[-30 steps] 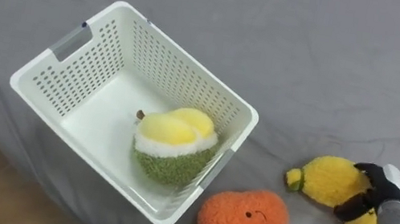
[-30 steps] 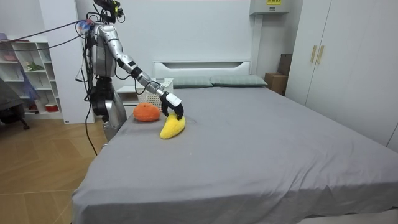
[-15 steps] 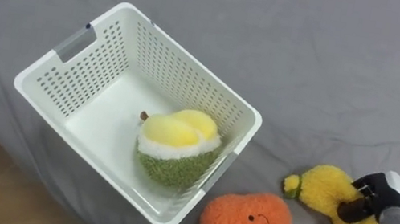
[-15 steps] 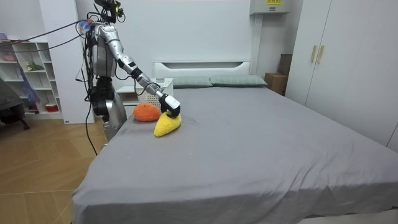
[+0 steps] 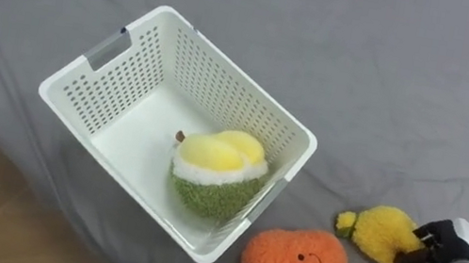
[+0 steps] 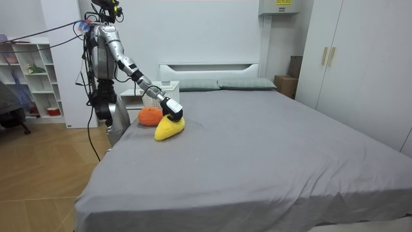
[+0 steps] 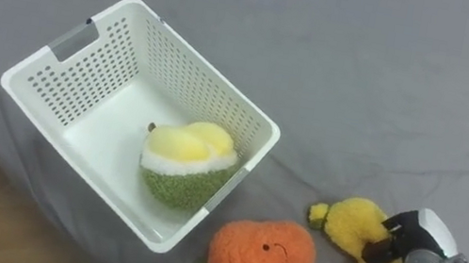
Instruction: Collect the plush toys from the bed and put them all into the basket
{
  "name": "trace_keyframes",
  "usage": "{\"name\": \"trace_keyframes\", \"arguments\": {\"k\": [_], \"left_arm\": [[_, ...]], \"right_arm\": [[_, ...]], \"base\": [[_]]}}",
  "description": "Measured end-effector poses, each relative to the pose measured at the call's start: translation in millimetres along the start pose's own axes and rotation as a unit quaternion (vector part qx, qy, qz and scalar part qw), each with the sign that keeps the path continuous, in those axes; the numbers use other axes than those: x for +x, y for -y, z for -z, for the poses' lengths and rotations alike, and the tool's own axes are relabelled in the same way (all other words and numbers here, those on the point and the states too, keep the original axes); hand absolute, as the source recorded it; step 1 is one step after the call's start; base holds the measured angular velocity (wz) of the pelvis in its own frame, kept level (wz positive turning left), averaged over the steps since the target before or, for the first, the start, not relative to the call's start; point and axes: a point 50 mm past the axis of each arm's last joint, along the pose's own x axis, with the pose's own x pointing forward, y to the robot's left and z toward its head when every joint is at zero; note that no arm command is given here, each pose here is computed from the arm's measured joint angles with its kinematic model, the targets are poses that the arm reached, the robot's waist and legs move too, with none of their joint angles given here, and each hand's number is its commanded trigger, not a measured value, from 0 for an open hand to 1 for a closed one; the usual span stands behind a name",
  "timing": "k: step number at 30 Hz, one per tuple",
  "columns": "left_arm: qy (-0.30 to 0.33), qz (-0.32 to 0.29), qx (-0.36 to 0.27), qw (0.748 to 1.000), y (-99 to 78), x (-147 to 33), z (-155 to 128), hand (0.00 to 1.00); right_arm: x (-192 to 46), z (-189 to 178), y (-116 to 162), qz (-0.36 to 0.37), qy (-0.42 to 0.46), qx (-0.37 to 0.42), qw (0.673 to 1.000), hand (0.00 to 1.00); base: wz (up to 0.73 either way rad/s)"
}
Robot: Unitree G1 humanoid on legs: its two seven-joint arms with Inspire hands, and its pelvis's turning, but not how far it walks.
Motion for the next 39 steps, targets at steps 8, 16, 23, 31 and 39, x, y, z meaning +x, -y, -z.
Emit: {"name": "trace_keyframes", "arguments": {"k": [8,16,23,31,39], "left_arm": [[0.024,-0.009,-0.015,1.0,-5.6,-0.9,-5,0.0],[0.026,-0.003,-0.034,0.999,1.2,-6.6,1,0.0],[0.02,-0.01,-0.034,0.999,3.4,-8.5,6,0.0],[0.004,-0.022,-0.037,0.999,-0.3,-8.9,14,0.0],[-0.008,-0.016,-0.042,0.999,5.9,-10.3,16,0.0]], "right_arm": [[-11,-30,3,0.019,0.096,0.001,0.995,1.0],[-40,-72,11,0.025,0.229,0.014,0.973,1.0],[-61,-104,27,0.052,0.309,0.028,0.949,1.0],[-98,-139,46,0.096,0.409,0.022,0.907,1.0],[-109,-151,43,0.078,0.433,0.027,0.898,1.0]], "base": [[-0.06],[-0.09],[-0.11],[-0.03],[0.0]]}}
